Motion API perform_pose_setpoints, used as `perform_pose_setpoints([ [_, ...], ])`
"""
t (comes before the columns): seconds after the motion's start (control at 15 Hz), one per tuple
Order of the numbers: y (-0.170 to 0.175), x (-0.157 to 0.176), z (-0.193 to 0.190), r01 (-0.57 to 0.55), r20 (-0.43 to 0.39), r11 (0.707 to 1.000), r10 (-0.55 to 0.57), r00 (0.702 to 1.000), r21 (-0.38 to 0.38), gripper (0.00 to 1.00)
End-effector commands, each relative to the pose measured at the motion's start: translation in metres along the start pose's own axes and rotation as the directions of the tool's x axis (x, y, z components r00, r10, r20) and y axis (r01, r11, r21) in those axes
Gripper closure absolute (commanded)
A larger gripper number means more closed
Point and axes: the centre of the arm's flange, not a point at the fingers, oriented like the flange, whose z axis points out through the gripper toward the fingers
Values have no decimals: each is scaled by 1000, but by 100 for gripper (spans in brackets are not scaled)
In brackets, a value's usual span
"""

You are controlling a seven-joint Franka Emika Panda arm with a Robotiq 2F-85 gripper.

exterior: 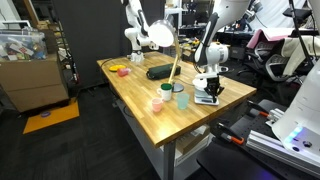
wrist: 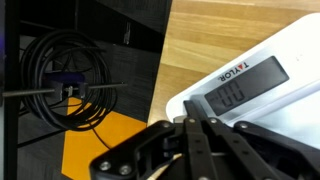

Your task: Press a button on the scale

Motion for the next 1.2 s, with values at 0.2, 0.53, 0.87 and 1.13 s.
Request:
perform_pose_setpoints([
  [0.2, 9, -5, 4, 0, 20, 999, -1, 1000, 34, 100],
  [0.53, 36, -22, -13, -12, -25, 995, 14, 1000, 97, 100],
  [0.87, 67, -41, -36, -13, -74, 989, 24, 997, 150, 100],
  [1.13, 87, -62, -58, 2, -83, 984, 13, 996, 180, 100],
])
